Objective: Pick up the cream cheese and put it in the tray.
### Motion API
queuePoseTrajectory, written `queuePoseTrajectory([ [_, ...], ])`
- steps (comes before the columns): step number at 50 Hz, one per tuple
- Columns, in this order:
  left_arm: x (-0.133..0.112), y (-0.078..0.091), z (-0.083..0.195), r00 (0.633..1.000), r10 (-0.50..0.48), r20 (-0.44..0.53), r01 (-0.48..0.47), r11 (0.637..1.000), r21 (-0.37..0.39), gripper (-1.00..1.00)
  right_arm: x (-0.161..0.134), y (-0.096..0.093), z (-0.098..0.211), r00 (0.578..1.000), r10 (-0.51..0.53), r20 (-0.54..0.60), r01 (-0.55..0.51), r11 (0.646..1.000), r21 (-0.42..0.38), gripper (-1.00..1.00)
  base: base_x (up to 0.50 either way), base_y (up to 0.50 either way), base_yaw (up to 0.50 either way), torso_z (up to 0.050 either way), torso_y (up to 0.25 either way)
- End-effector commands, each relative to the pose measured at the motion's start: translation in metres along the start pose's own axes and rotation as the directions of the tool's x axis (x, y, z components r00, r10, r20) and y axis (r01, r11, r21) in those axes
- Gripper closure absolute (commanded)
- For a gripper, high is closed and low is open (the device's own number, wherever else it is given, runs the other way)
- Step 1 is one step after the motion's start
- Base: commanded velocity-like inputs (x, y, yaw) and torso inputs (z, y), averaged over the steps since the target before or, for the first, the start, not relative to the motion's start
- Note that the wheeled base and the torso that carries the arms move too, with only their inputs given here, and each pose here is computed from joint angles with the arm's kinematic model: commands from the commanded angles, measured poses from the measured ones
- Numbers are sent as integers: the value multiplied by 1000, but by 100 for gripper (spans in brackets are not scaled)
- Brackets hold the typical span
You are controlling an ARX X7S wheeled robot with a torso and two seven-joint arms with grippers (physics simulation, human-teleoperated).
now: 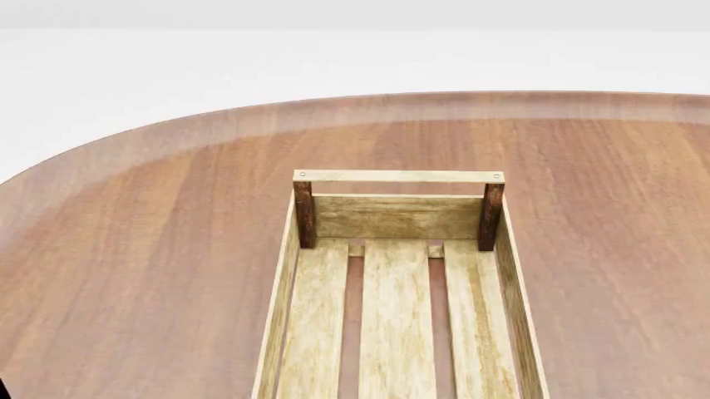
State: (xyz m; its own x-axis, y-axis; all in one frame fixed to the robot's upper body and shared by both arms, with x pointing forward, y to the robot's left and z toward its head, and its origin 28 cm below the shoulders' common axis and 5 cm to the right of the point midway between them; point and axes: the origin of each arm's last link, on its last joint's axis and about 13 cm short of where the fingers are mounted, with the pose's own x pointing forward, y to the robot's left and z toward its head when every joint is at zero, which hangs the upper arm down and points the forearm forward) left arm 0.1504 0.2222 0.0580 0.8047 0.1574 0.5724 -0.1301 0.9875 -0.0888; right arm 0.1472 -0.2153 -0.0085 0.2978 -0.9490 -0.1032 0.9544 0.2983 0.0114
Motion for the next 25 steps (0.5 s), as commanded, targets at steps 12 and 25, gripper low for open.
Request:
queuePoseTrajectory([
  [12, 0, 1, 0, 1000, 2, -2, -2, 1000, 0, -100, 0, -2, -7, 1000, 5, -19, -6, 997, -73, -100, 0, 0, 0, 0, 0],
  [25, -1, -1, 0, 1000, -5, -8, 5, 1000, 7, -100, 6, -8, -8, 999, -13, -51, 8, 996, -93, -100, 0, 0, 0, 0, 0],
])
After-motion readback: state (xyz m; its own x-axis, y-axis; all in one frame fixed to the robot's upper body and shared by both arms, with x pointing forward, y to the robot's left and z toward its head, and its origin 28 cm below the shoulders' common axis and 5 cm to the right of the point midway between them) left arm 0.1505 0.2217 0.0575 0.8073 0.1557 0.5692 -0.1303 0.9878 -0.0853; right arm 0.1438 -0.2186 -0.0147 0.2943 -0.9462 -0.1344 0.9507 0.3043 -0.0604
